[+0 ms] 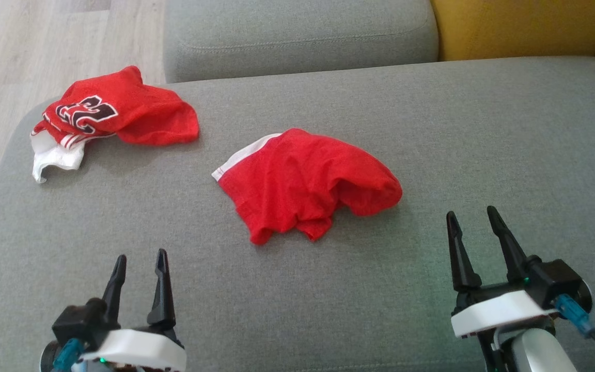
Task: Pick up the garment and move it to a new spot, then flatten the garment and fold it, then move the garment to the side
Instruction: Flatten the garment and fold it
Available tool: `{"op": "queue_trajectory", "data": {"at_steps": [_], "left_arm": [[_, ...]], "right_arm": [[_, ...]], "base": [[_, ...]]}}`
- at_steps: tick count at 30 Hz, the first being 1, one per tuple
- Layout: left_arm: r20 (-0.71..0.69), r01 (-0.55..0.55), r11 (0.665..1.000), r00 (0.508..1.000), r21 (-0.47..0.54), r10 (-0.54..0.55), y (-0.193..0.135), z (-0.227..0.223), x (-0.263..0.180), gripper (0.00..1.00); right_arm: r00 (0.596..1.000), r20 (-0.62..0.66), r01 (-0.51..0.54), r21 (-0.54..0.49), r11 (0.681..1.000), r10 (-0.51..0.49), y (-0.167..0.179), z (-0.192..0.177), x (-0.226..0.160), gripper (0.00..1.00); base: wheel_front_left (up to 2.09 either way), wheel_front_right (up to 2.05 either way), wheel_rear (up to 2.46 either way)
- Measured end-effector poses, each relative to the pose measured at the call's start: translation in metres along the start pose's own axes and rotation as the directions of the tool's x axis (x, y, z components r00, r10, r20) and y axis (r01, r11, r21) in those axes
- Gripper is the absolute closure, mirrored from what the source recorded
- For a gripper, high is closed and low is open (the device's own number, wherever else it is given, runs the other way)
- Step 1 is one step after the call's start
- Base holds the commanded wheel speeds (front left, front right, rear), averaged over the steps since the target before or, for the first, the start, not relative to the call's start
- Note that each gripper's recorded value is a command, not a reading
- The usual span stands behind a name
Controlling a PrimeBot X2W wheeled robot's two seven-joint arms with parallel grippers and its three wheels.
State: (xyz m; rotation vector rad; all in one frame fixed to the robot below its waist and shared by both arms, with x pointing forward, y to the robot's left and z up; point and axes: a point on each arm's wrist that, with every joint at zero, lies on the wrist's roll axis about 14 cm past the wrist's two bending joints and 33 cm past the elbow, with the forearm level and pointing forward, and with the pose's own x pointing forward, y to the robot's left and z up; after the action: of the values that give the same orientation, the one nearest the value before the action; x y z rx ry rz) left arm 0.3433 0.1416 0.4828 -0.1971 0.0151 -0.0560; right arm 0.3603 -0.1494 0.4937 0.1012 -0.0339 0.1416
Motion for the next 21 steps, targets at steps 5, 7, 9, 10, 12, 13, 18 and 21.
{"op": "queue_trajectory", "data": {"at_steps": [5,7,9,10,12,13,18,21], "left_arm": [[-0.008,0.004,1.0,1.0,0.001,-0.004,-0.0001,-0.0033,0.0,0.0],[-0.009,0.004,1.0,1.0,0.003,-0.004,0.0021,-0.0037,0.0,0.0],[-0.011,-0.001,1.0,1.0,0.004,0.001,0.0044,-0.0045,-0.0002,0.0],[-0.013,-0.001,1.0,1.0,0.004,0.001,0.0046,-0.0051,-0.0004,0.0],[-0.016,0.003,1.0,1.0,0.006,-0.003,0.0045,-0.006,-0.0006,0.0],[-0.016,0.004,1.0,1.0,0.008,-0.003,0.0046,-0.0059,-0.0006,0.0],[-0.017,0.004,1.0,1.0,0.013,-0.004,0.0057,-0.0064,-0.0009,0.0],[-0.018,0.0,1.0,1.0,0.013,0.001,0.007,-0.0068,-0.0013,0.0]], "right_arm": [[1.0,-0.008,0.002,0.001,1.0,-0.002,-0.0005,-0.0025,-0.0008,0.0],[1.0,-0.008,0.002,0.001,1.0,-0.002,-0.0005,-0.0026,-0.0007,0.0],[1.0,-0.009,0.001,0.001,1.0,-0.001,-0.0003,-0.0028,-0.0005,0.0],[1.0,-0.009,0.001,0.001,1.0,-0.001,-0.0001,-0.003,-0.0004,0.0],[1.0,-0.011,0.0,0.001,1.0,0.0,0.0001,-0.0035,-0.0002,0.0],[1.0,-0.012,0.0,0.001,1.0,0.0,0.0002,-0.0038,-0.0001,0.0],[1.0,-0.018,-0.003,0.002,1.0,0.003,0.0007,-0.0057,0.001,0.0],[1.0,-0.024,-0.006,0.0,1.0,0.006,0.0015,-0.0075,0.0018,0.0]], "base": [[0.0,0.0,0.0],[0.0,0.0,0.0],[0.0,0.0,0.0],[0.0,0.0,0.0],[0.0,0.0,0.0],[0.0,0.0,0.0],[0.0,0.0,0.0],[0.0,0.0,0.0]]}}
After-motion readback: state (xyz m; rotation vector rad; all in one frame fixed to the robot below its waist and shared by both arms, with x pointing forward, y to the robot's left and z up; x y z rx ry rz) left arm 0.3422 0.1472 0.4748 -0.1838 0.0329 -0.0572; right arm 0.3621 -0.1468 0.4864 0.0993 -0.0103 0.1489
